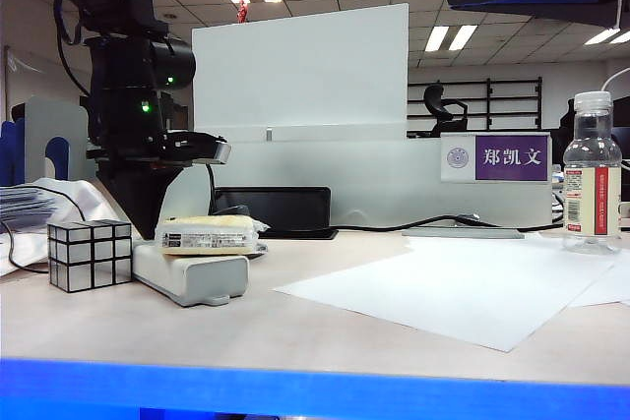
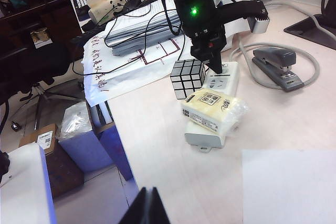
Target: Press the button on the power strip.
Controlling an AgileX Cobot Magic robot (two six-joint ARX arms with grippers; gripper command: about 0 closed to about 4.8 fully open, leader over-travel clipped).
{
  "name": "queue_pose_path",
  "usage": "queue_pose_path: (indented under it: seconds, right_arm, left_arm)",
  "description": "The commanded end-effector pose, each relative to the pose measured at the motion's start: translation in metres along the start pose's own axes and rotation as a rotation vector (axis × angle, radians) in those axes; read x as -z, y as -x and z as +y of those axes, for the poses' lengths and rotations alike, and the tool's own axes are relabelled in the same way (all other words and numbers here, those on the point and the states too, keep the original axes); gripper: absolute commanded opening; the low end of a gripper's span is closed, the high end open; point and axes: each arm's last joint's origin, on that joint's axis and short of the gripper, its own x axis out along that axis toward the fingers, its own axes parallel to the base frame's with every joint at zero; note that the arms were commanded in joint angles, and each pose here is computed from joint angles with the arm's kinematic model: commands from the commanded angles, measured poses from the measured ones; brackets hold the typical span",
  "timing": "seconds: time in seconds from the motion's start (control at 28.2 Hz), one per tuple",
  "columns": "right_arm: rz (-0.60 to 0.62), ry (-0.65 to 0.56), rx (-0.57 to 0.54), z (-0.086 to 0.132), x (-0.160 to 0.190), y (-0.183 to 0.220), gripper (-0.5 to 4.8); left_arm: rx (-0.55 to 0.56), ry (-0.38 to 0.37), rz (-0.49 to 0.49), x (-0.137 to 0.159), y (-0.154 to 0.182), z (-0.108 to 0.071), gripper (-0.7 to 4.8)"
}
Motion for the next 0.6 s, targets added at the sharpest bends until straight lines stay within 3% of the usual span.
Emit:
queue_pose_path:
  seconds: [0.04,0.6]
  right_arm:
    - [-0.015,0.016,-0.003,0.001,-0.003,0.0,0.03]
    - [-0.015,0.018,-0.003,0.001,-0.003,0.0,0.04]
  left_arm:
    - [0.012,-0.002,0.035,0.001,-0.009,0.0,-0.05]
    - [0.097,-0.019,0.142,0.006,-0.052,0.0,-0.05]
